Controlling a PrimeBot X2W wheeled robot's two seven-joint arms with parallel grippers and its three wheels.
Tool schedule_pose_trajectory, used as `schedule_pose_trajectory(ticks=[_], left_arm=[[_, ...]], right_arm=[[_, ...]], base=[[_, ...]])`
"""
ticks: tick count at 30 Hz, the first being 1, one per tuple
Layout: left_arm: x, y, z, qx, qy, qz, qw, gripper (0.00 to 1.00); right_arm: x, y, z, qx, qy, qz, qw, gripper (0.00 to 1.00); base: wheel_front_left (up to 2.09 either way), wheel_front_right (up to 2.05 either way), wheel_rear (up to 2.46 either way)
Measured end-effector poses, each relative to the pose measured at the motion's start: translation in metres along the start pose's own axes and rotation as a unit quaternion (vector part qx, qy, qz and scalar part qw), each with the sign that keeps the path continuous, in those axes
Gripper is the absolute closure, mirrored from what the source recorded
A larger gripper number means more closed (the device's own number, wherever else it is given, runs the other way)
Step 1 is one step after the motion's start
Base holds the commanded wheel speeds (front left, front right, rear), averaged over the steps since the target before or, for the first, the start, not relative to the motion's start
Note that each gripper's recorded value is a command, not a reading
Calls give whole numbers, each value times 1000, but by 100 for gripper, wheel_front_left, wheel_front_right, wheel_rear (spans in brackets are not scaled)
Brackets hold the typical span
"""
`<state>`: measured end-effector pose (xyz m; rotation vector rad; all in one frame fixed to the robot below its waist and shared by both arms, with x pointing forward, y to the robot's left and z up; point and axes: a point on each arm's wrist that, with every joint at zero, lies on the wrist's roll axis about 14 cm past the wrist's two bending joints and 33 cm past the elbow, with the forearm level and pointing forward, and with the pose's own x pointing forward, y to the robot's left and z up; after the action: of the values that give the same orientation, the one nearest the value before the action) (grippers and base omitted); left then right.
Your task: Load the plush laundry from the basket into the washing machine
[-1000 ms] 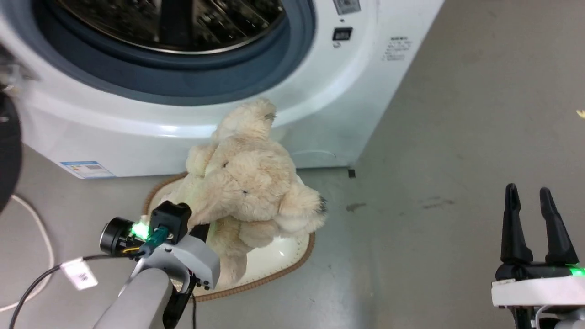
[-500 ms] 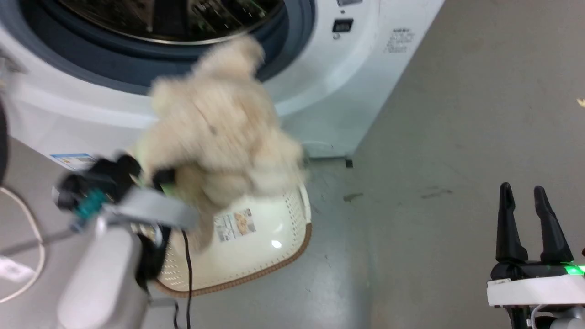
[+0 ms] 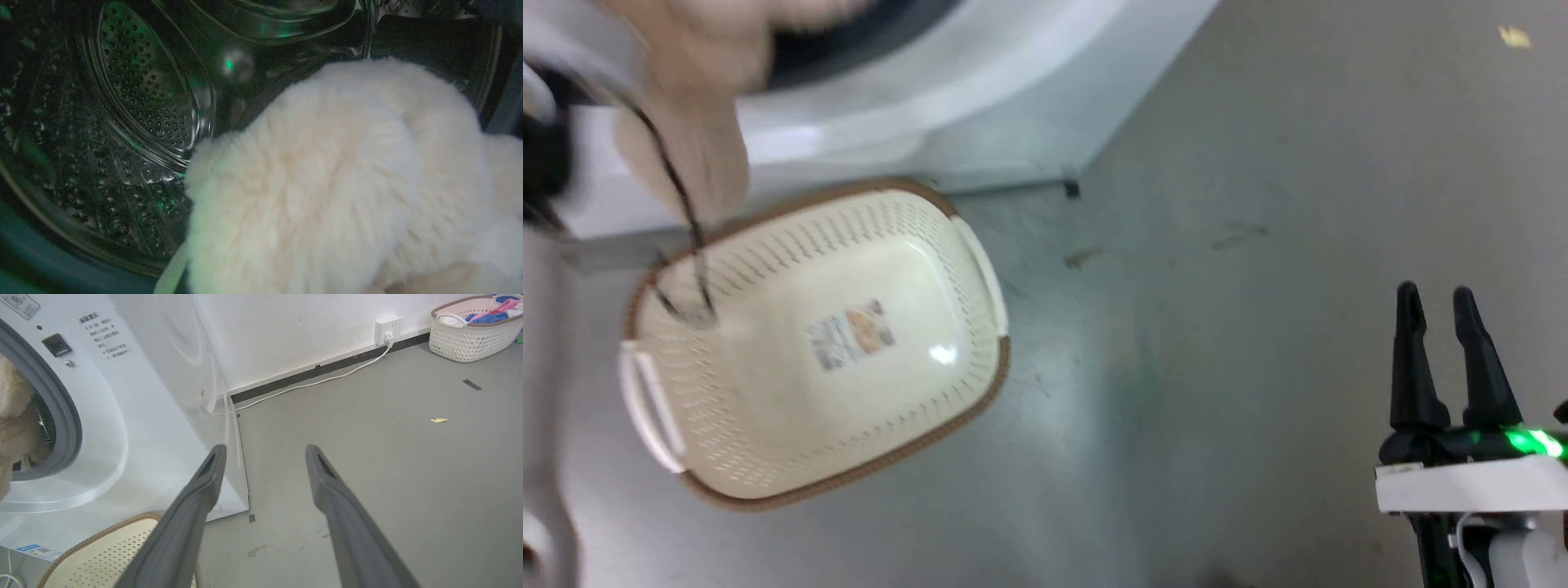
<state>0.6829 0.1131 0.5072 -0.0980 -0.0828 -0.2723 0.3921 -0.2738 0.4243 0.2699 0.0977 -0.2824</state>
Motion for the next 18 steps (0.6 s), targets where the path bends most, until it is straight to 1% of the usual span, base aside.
schedule_pose_trajectory(ticks=[4, 7, 11, 15, 18], left_arm=[[43, 14, 2, 14, -5, 12, 1000, 100], [68, 18, -12, 30, 8, 15, 999, 100], [93, 12, -44, 45, 37, 7, 998, 100], [106, 5, -87, 56, 82, -4, 995, 100], [113, 5, -113, 52, 108, -5, 993, 100]], right_arm=[[5, -8, -11, 1, 15, -15, 1000, 0], [6, -14, -20, 0, 27, -25, 999, 0], [7, -21, -27, -3, 39, -38, 999, 0], [8, -28, -35, -6, 50, -49, 998, 0], [9, -30, -39, -8, 57, -54, 997, 0]], base=[[0, 0, 0], [0, 0, 0], [0, 0, 0], [0, 0, 0], [0, 0, 0]])
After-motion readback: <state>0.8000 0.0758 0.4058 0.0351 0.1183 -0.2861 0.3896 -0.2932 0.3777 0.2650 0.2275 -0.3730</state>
